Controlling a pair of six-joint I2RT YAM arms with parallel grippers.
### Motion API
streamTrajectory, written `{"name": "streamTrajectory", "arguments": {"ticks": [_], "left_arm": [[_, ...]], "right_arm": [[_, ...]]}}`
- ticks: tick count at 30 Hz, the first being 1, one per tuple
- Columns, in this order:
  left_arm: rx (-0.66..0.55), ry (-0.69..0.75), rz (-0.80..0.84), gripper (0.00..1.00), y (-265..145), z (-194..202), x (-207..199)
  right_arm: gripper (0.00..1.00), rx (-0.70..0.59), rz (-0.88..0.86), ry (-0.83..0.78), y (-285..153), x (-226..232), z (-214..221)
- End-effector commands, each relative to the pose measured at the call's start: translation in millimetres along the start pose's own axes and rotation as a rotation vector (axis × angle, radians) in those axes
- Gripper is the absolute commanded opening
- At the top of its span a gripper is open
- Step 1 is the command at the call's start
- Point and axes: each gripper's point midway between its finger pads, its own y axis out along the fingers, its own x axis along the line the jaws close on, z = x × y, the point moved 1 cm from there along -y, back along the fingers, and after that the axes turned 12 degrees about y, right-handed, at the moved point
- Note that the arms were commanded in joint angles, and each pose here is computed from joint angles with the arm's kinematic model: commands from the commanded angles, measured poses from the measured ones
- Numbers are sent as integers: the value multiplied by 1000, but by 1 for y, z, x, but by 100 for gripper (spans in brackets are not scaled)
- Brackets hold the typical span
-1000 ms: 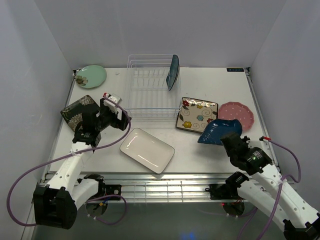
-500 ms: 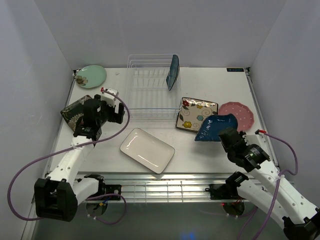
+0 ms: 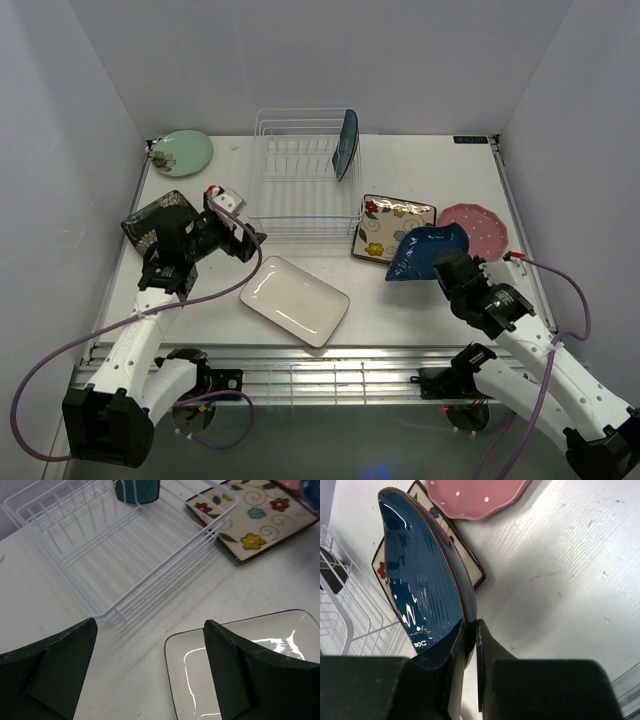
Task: Load the plates into the dish rack
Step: Insert the plate into the dish rack.
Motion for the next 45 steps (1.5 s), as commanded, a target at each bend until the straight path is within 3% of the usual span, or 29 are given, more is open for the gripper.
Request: {"name": "streamTrajectory", "arguments": {"ticks": [1,15,17,21,26,28,45], "left_arm": [[-193,71,208,98,-7,-56,-27],[-421,-17,691,98,-3,-132,-57],[-440,1,647,98,3,-141,-54],[-423,189,406,98,40,-158,-62],[-406,295,254,98,66,-168,-70],[-387,409,195,98,78,-172,-83],[-313,551,271,87,137,-171,-168]], "right_arm": [[8,-7,-179,152,-17,63,-12],[8,15,-210,135,-24,81,-10],[8,15,-222,137,-27,88,-12],[8,17,-219,126,-29,102,-11],[8,16,-183,126,-32,119,-11],[8,27,-198,135,-36,131,-11],[8,112,-209,67,-24,177,26]]}}
